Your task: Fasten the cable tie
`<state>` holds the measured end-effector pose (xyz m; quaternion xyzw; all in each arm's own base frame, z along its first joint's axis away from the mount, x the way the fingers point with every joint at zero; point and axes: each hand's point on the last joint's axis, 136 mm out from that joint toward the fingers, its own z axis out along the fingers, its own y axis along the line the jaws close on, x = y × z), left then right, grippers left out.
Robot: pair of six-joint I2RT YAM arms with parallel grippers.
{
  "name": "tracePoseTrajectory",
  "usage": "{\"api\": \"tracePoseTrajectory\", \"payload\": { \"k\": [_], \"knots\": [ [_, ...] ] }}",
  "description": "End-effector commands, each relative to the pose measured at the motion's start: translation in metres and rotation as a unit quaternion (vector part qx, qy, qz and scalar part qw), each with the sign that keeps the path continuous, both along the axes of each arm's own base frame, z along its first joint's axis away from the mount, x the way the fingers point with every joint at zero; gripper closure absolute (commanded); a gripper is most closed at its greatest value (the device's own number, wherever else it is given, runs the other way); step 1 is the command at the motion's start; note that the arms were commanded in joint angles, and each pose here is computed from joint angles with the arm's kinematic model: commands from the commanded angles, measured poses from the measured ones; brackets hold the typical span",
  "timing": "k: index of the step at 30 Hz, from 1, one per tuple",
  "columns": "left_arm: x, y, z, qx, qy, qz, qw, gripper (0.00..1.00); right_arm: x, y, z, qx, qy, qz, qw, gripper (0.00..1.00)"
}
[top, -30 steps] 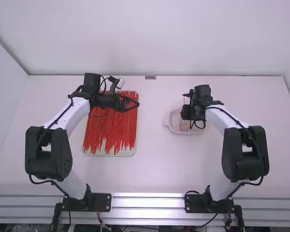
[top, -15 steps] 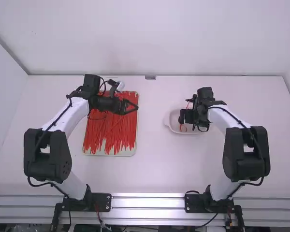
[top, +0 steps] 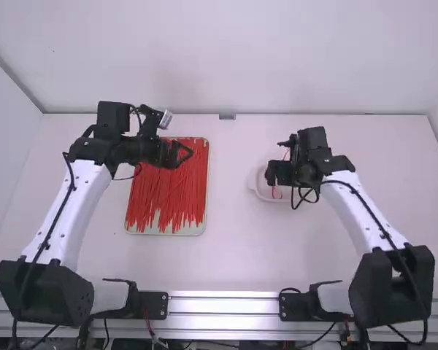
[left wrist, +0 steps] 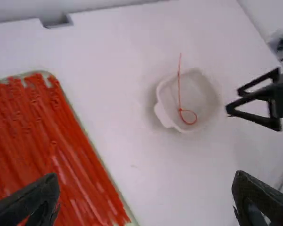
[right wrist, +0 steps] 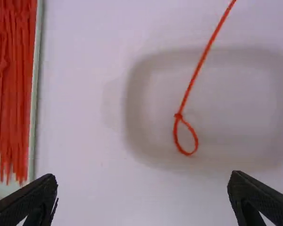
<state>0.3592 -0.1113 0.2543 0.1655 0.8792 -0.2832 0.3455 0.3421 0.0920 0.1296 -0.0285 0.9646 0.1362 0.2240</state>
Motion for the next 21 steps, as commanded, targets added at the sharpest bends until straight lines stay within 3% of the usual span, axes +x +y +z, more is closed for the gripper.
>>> {"api": "tracePoseTrajectory", "payload": {
  "k": [1, 11, 21],
  "knots": [
    [-0.002, 0.017, -0.003, 0.012, 0.003, 0.043, 0.999, 0.07, -0.002, -0.023, -0.004, -0.028, -0.009, -0.019, 0.999, 0.07],
    [-0.008, 0.037, 0.0, 0.038, -0.051, 0.112, 0.992, 0.21, -0.002, -0.089, 0.004, -0.114, -0.09, -0.066, 0.987, 0.21],
    [-0.019, 0.071, 0.01, 0.088, -0.156, 0.196, 0.964, 0.41, -0.015, -0.089, 0.018, -0.106, -0.192, -0.077, 0.973, 0.41]
  ]
}}
